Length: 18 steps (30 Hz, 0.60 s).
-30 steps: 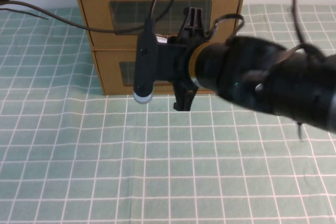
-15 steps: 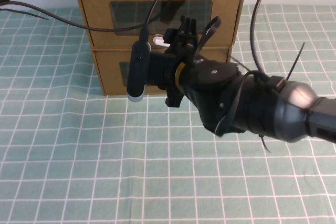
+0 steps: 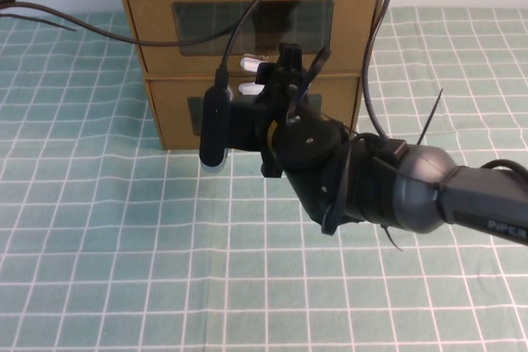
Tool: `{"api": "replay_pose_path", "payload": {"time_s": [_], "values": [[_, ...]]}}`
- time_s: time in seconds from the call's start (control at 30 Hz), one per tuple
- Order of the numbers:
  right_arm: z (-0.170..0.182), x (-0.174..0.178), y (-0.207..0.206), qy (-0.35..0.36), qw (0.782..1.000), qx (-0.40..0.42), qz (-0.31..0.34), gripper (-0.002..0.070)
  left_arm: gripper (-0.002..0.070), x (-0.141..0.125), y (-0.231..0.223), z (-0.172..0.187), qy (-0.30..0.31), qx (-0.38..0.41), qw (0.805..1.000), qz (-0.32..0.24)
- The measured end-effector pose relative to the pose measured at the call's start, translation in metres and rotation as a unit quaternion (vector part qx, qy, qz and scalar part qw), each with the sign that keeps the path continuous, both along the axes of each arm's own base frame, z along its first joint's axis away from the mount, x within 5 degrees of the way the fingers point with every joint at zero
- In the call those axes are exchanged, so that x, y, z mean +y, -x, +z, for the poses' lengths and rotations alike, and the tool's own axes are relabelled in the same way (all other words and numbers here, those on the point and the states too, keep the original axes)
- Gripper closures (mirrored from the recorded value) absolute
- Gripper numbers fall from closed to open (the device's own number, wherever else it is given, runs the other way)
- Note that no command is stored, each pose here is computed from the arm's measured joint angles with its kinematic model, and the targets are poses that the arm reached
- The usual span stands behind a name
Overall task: Open the shoe box
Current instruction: 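Pull the top drawer of the cardboard box fully open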
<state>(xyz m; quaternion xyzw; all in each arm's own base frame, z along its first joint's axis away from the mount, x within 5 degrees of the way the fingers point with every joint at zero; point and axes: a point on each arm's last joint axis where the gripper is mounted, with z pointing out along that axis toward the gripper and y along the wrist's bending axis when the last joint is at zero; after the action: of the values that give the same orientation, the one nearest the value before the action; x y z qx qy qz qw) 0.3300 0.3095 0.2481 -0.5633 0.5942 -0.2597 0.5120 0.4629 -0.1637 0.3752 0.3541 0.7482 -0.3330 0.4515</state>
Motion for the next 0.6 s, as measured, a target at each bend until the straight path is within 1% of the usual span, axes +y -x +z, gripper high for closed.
{"api": "replay_pose_path", "payload": {"time_s": [0.13, 0.37, 0.5, 0.6], "values": [[-0.003, 0.005, -0.006, 0.002, 1.0, -0.006, -0.011, 0.0241, 0.068, 0.0, 0.0, -0.001, 0.0, 0.001, 1.0, 0.0], [0.003, 0.011, -0.012, -0.017, 1.0, -0.015, -0.017, 0.0242, 0.068, 0.005, -0.001, 0.0, 0.006, 0.008, 1.0, 0.002], [0.002, 0.01, -0.015, -0.025, 1.0, -0.008, -0.01, 0.0243, 0.068, 0.01, -0.001, 0.0, 0.012, 0.016, 1.0, 0.0], [0.001, 0.008, -0.022, -0.027, 0.999, -0.01, -0.016, 0.0243, 0.068, 0.012, -0.001, 0.0, 0.014, 0.02, 1.0, -0.004]]}}
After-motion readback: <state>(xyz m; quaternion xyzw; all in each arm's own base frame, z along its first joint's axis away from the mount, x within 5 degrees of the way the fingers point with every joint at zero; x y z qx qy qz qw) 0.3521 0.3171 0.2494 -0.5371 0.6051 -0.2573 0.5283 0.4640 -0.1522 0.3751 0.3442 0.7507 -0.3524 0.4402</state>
